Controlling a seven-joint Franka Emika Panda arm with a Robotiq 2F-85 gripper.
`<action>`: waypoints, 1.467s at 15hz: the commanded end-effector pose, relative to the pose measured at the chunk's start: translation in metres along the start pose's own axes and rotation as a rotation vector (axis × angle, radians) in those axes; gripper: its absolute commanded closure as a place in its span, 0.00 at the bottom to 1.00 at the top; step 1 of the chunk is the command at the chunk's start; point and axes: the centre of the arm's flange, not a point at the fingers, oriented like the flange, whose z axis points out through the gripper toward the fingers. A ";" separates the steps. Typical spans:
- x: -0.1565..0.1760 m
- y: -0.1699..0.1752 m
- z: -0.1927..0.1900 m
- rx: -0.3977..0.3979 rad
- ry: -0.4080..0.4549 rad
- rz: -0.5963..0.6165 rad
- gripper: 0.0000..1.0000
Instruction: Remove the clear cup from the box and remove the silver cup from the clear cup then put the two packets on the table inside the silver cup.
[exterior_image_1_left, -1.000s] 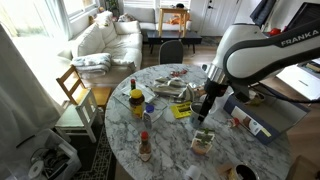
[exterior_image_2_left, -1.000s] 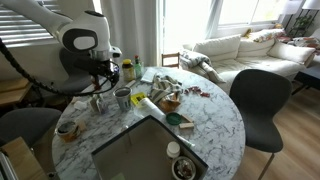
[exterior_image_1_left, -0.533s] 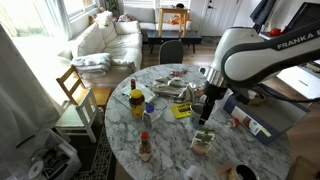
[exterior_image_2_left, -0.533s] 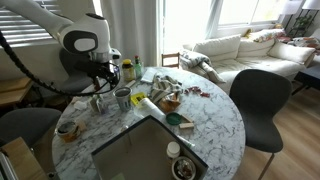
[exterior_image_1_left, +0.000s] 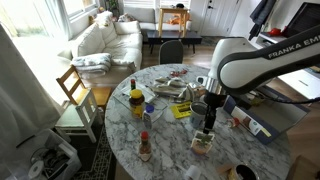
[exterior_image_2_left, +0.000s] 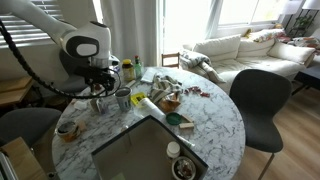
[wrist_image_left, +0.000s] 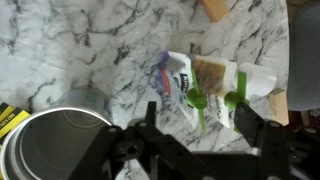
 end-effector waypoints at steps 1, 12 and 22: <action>-0.002 0.001 0.010 -0.003 -0.029 -0.037 0.50; -0.010 -0.012 -0.063 -0.060 -0.082 -0.126 0.96; 0.002 0.021 -0.166 -0.233 -0.010 -0.110 0.96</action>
